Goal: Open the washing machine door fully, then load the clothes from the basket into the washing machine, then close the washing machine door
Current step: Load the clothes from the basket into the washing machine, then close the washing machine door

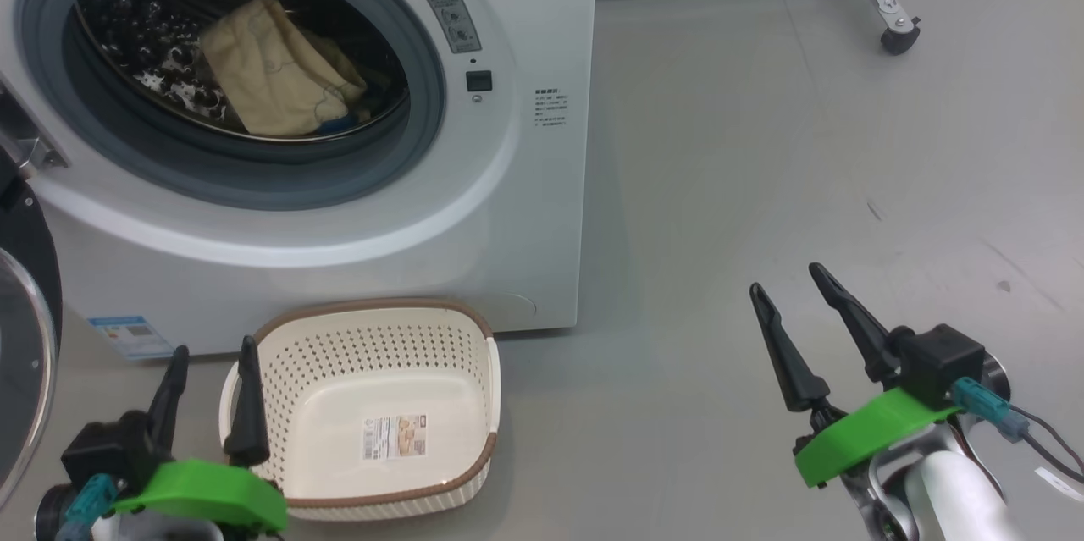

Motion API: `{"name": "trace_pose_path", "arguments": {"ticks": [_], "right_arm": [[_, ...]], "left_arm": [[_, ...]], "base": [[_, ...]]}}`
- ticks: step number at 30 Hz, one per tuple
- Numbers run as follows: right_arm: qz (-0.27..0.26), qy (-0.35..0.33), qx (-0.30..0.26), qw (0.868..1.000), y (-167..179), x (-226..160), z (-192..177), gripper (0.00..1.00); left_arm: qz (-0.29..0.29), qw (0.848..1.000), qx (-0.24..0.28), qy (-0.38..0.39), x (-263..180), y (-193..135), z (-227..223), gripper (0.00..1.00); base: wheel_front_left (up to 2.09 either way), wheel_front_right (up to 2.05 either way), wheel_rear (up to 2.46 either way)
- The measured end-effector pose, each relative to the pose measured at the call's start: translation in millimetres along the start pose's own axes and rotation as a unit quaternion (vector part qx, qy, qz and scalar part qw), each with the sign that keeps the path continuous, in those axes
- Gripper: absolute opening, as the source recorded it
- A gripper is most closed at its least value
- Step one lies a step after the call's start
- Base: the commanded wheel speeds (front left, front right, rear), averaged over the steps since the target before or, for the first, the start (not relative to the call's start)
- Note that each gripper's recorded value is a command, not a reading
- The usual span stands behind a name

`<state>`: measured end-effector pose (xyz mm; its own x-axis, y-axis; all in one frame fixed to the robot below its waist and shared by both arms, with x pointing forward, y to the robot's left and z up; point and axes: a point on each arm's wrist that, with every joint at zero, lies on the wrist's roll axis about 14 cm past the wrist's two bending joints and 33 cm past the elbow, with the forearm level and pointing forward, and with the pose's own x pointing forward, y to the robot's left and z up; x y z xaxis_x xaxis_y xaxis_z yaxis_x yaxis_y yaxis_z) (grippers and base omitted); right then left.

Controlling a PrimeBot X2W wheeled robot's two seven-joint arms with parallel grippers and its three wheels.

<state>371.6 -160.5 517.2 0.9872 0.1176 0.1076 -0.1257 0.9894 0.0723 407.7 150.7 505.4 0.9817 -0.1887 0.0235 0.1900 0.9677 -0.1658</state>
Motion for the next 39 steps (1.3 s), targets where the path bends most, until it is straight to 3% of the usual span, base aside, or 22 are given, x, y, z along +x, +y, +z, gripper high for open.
{"name": "trace_pose_path", "arguments": {"ticks": [10, 18, 39], "right_arm": [[-0.018, 0.009, 0.001, 1.0, -11, -9, -5, 1.0], [-0.029, 0.018, 0.002, 0.999, -17, -13, -10, 1.0], [-0.032, 0.024, 0.004, 0.999, -19, -14, -14, 1.0]], "left_arm": [[-0.002, 0.999, -0.034, -0.022, -19, -12, 3, 1.0], [-0.019, 1.0, 0.0, -0.016, -25, -17, -3, 1.0], [-0.02, 1.0, -0.003, -0.01, -24, -20, -11, 1.0]], "base": [[0.0, 0.0, 0.0], [0.0, 0.0, 0.0], [0.0, 0.0, 0.0]]}}
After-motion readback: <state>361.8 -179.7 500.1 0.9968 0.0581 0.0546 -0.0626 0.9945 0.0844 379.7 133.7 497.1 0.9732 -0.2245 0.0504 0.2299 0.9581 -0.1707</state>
